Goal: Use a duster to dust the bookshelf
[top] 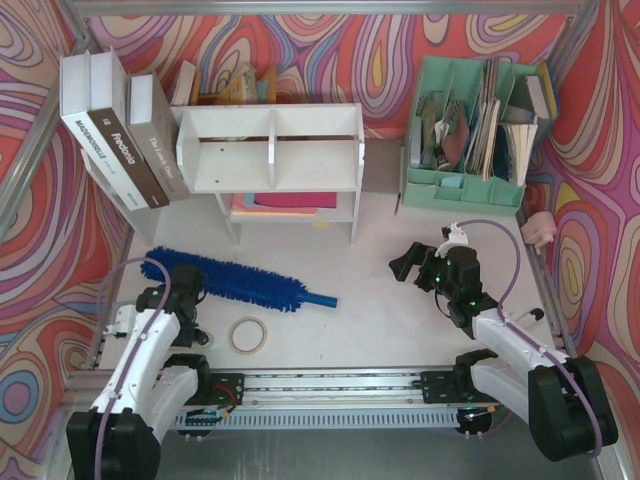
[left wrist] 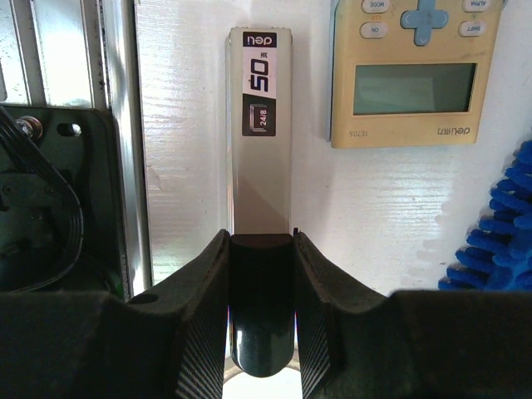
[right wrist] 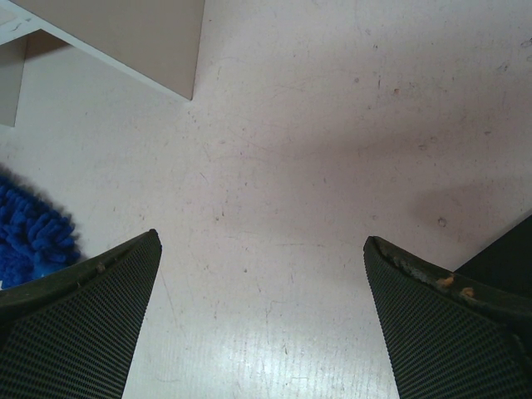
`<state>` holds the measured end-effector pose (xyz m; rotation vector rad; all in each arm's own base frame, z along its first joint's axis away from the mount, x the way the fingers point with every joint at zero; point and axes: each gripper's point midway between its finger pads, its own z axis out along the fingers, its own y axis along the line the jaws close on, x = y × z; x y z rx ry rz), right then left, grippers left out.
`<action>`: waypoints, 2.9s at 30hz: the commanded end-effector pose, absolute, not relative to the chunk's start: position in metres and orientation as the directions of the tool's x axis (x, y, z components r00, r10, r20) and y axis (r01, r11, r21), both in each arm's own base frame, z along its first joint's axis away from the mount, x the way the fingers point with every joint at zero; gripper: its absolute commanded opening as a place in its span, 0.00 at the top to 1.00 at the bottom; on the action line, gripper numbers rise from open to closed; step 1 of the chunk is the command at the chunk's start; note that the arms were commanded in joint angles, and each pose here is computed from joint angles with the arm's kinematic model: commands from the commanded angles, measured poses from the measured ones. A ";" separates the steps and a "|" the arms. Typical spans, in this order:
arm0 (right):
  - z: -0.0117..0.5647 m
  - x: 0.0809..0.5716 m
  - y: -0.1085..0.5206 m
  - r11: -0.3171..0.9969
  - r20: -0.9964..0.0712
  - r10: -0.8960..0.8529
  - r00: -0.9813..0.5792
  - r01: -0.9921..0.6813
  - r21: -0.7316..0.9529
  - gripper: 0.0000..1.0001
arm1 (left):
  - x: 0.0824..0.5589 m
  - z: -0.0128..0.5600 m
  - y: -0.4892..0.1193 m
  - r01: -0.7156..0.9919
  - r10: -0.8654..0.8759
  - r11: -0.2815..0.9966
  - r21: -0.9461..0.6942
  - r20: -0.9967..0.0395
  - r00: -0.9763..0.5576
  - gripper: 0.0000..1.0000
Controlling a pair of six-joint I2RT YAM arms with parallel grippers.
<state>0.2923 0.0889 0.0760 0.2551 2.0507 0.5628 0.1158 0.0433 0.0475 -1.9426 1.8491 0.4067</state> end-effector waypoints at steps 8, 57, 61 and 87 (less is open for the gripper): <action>0.084 0.297 0.088 0.873 -0.773 0.403 -0.490 -0.047 0.485 0.03 | 0.107 0.048 0.051 -0.997 -0.850 -0.015 -0.073 -0.525 0.051 0.63; 0.104 0.284 0.388 0.553 -0.855 -0.482 -0.191 -0.823 -0.128 0.11 | 0.152 0.164 0.024 -0.667 -0.764 0.556 -0.496 -0.622 -0.174 0.02; 0.086 0.286 0.411 0.508 -0.833 -0.523 -0.182 -0.851 -0.134 0.14 | 0.153 0.164 0.023 -0.661 -0.764 0.558 -0.501 -0.622 -0.173 0.02; 0.016 0.295 0.446 0.418 -0.719 -0.669 -0.188 -0.895 -0.154 0.43 | 0.155 0.161 0.021 -0.651 -0.763 0.568 -0.504 -0.619 -0.187 0.02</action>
